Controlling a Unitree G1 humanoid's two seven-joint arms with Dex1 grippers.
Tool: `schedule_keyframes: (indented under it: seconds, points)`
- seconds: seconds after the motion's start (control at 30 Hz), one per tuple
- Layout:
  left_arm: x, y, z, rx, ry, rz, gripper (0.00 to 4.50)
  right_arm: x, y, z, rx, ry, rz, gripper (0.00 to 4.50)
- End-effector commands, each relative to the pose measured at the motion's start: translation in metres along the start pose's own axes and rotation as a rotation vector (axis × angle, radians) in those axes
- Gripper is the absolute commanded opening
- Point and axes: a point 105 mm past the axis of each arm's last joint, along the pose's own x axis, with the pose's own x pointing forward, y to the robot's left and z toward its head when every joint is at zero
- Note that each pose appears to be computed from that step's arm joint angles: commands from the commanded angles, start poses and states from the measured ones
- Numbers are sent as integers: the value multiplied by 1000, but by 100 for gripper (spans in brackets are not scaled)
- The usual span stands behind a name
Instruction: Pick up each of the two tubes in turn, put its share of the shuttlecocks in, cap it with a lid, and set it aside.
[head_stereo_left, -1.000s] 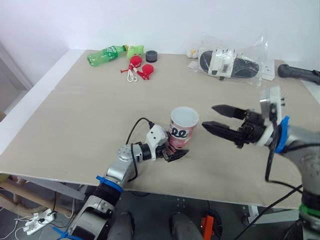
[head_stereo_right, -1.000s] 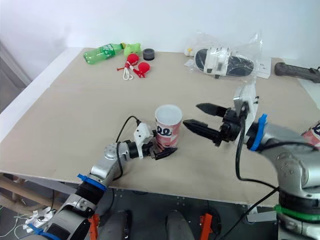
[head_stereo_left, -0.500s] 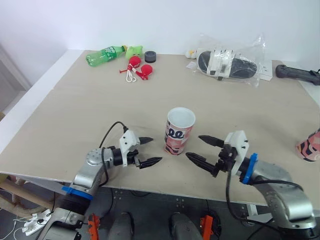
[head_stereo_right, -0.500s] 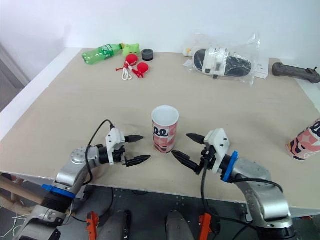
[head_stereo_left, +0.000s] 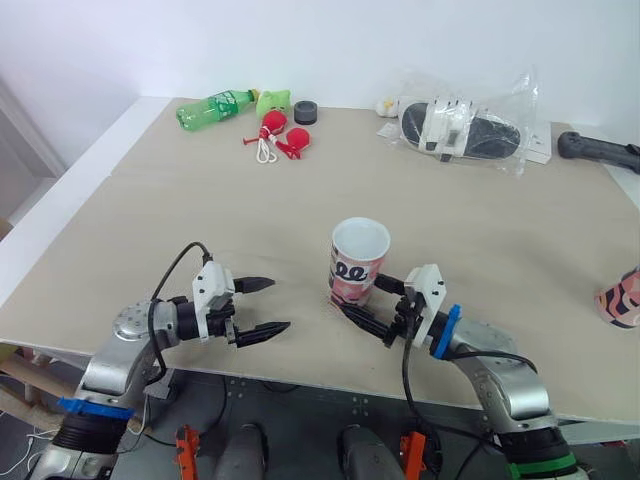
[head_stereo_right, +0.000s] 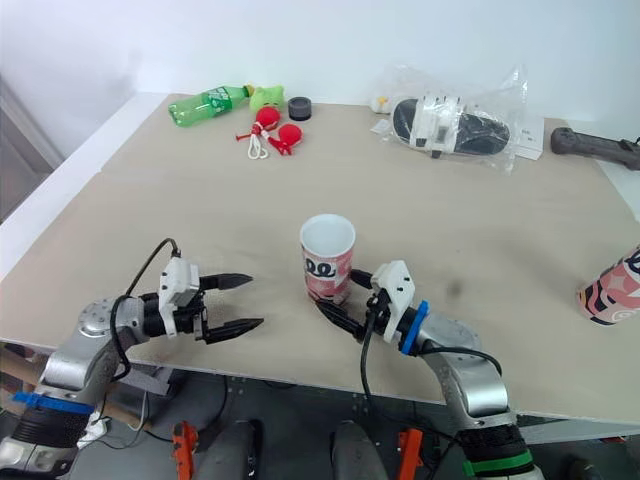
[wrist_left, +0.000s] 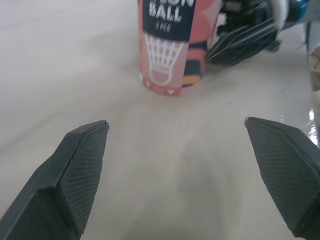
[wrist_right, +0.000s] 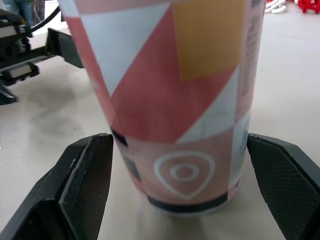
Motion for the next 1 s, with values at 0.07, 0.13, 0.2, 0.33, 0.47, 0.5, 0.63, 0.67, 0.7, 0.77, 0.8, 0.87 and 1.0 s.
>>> schedule_keyframes:
  seconds: [0.07, 0.13, 0.2, 0.33, 0.47, 0.5, 0.63, 0.67, 0.7, 0.77, 0.8, 0.87, 1.0]
  points:
    - [-4, -3, 19, 40, -37, -2, 449, 12, -3, 9, -44, -50, -1, 450]
    - [-2, -4, 22, 42, -42, 1, 449, 17, -2, 9, -53, -59, 7, 450]
    - [-2, -4, 23, 47, -39, 4, 449, 23, -1, 8, -57, -63, 17, 450]
    - [-1, -3, 23, 56, -31, 12, 449, 33, -1, 9, -62, -77, 28, 450]
    - [0, -2, 23, 57, -30, 18, 449, 47, 2, 7, -71, -84, 52, 450]
    - [0, -1, 23, 57, -30, 19, 449, 50, 3, 7, -70, -84, 57, 450]
    - [1, 0, 22, 55, -28, 24, 449, 61, 7, 6, -77, -85, 79, 450]
    - [1, 0, 22, 53, -28, 25, 449, 63, 7, 6, -79, -86, 80, 450]
    - [1, 0, 21, 52, -27, 27, 449, 65, 7, 6, -80, -86, 81, 450]
    - [1, 0, 20, 50, -27, 31, 449, 67, 5, 6, -80, -93, 73, 450]
    - [1, 0, 20, 50, -26, 33, 450, 67, 5, 7, -80, -95, 71, 399]
    - [1, 0, 19, 49, -26, 35, 450, 67, 4, 7, -78, -98, 69, 337]
    - [1, 0, 18, 45, -25, 39, 450, 65, 3, 8, -72, -105, 64, 311]
